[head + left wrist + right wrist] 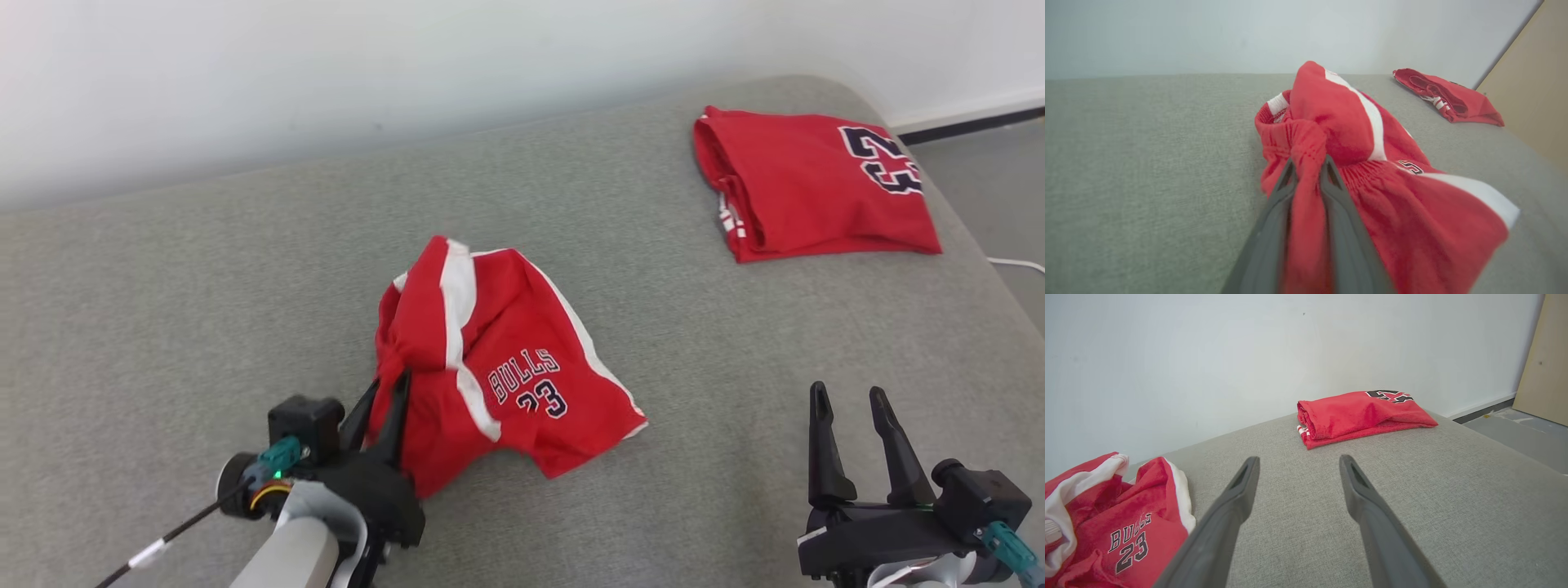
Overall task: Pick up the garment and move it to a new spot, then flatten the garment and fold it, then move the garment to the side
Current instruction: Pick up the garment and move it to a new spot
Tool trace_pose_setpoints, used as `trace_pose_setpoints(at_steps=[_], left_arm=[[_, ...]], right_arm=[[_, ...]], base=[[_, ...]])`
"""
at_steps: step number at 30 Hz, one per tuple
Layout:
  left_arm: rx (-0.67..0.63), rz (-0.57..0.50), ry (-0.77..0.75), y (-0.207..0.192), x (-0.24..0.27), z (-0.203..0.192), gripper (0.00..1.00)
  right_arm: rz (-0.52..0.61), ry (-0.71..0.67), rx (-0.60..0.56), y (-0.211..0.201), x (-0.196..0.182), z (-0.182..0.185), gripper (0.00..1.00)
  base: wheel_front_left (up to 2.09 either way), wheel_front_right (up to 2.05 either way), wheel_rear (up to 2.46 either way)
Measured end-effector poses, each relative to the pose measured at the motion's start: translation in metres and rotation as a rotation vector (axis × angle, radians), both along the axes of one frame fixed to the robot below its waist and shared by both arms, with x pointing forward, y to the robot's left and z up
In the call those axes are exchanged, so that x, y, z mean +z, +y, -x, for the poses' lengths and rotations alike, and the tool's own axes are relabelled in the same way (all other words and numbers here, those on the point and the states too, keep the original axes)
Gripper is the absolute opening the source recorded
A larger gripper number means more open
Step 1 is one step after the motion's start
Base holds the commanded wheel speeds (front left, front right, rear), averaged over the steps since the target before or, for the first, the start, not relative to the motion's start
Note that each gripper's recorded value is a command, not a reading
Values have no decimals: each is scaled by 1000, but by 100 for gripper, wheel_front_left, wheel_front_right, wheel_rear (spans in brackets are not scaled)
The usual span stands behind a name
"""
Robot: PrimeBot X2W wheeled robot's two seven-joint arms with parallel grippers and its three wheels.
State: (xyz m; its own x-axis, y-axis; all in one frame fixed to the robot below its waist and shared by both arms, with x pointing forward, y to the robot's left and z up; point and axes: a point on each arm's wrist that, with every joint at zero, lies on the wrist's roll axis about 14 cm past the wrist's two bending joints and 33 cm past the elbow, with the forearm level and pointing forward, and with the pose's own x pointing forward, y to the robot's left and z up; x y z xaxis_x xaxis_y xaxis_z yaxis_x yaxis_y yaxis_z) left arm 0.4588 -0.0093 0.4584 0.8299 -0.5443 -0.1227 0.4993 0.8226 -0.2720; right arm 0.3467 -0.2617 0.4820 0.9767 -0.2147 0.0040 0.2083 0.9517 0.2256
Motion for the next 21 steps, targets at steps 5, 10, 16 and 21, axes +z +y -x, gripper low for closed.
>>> trace_pose_setpoints(at_steps=[5, 10, 16, 21], left_arm=[[55, 14, -12, 21, 2, 1, 100], [135, 55, -132, 47, 41, -4, 100], [229, 9, -234, 92, 61, 11, 100], [332, -20, -301, 133, 78, 26, 100]], right_arm=[[1, -10, 37, 10, 3, -10, 100], [7, -22, 64, 16, 6, -15, 100], [10, -39, 98, 25, 11, -16, 100], [12, -52, 130, 35, 16, -17, 100]], base=[[0, 0, 0], [0, 0, 0], [0, 0, 0], [0, 0, 0]])
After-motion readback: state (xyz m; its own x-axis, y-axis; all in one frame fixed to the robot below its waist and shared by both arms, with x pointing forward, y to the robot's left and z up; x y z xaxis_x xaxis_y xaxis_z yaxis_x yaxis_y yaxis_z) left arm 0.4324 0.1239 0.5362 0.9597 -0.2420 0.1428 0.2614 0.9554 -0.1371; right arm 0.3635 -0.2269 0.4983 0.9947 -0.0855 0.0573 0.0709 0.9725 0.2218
